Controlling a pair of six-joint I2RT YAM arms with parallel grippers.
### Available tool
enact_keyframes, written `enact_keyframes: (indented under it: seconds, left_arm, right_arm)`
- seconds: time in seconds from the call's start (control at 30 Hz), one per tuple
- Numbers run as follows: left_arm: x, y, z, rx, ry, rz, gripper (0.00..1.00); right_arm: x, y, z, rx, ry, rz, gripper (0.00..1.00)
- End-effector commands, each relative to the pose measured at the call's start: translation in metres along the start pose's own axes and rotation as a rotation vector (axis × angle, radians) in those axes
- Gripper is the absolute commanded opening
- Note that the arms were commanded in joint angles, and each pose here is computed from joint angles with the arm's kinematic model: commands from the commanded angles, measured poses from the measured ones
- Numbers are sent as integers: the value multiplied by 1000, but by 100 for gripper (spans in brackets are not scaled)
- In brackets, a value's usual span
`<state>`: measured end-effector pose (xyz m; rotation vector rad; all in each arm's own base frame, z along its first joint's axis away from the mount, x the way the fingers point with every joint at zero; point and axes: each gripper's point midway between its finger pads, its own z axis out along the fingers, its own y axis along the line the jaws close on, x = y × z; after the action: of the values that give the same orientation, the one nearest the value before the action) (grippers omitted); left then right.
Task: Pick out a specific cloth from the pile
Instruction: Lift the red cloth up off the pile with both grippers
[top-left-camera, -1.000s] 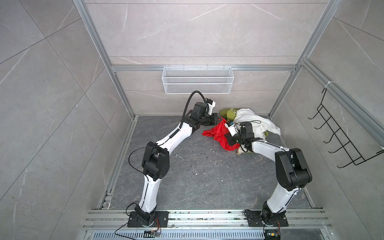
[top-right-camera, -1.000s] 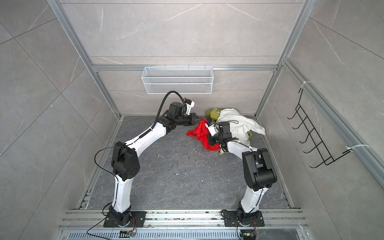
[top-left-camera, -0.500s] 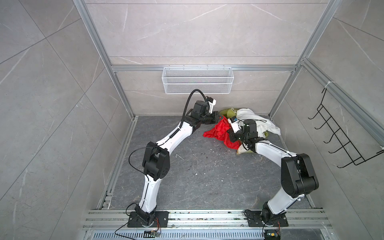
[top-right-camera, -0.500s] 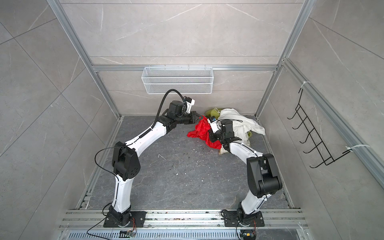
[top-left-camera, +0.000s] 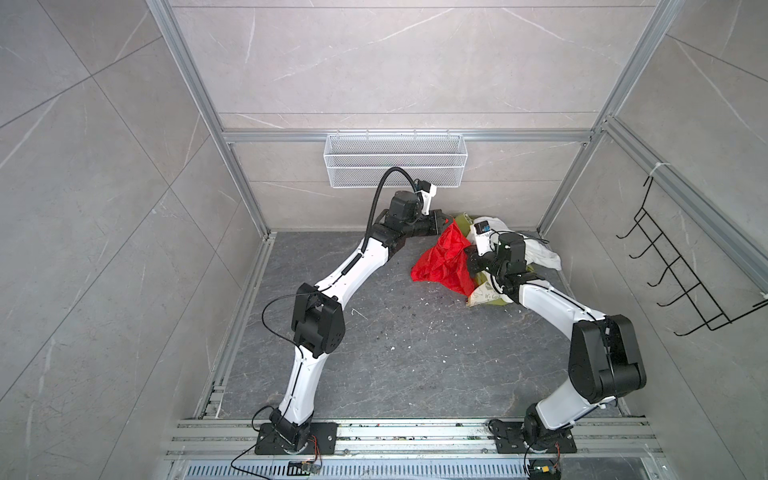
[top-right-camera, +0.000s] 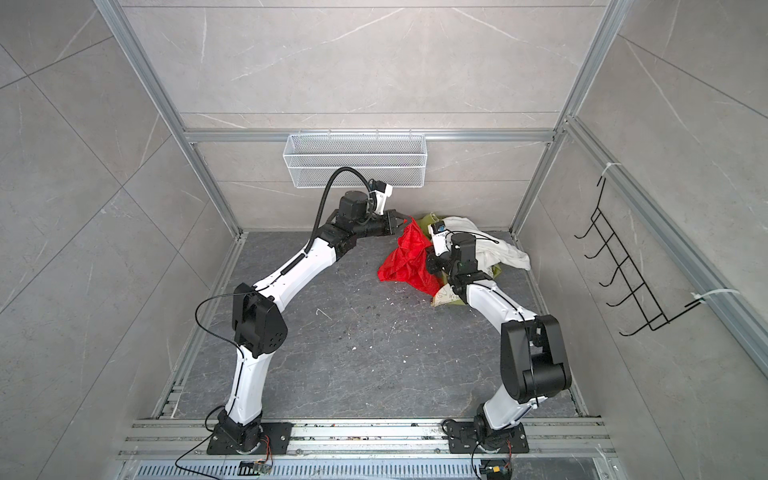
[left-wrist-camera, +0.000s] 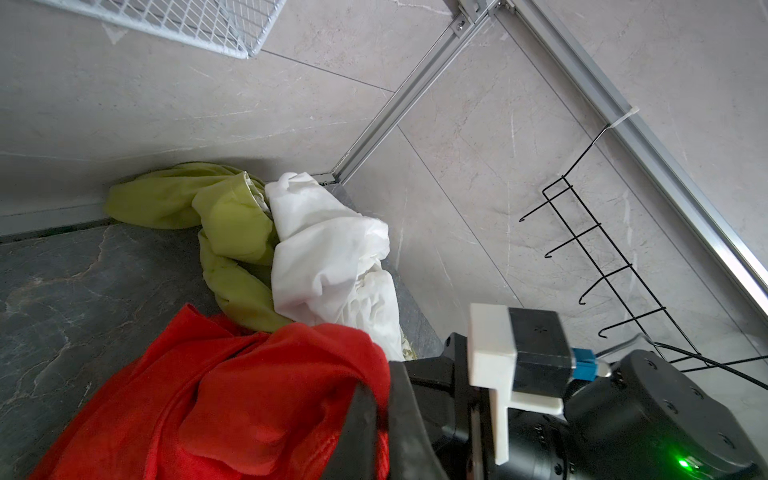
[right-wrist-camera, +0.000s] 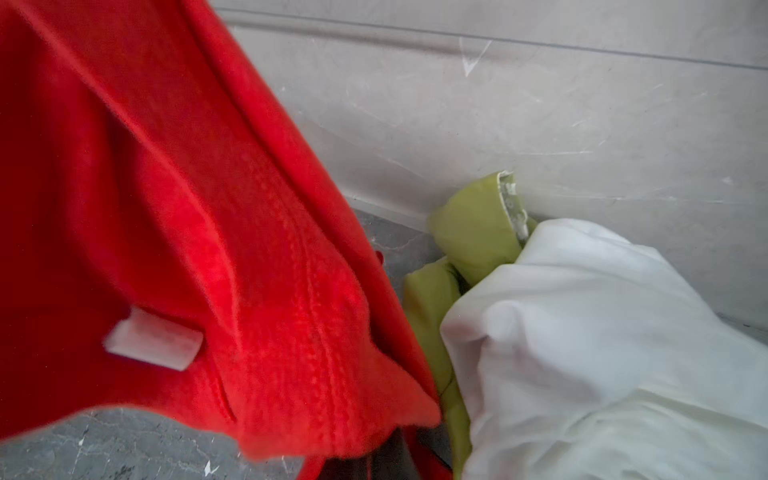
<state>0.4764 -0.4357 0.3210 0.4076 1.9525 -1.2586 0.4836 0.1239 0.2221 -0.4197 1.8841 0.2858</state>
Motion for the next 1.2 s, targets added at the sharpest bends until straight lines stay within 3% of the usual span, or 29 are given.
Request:
enact_keyframes:
  seconds: [0.0, 1.17]
  left_arm:
    - [-45, -42, -14, 92, -135, 69, 0]
    - [-75, -81, -54, 98, -233, 191, 0]
  right_arm:
    - [-50, 0, -19, 3, -135, 10, 0]
    - [-147, 22, -77, -68, -332, 21, 0]
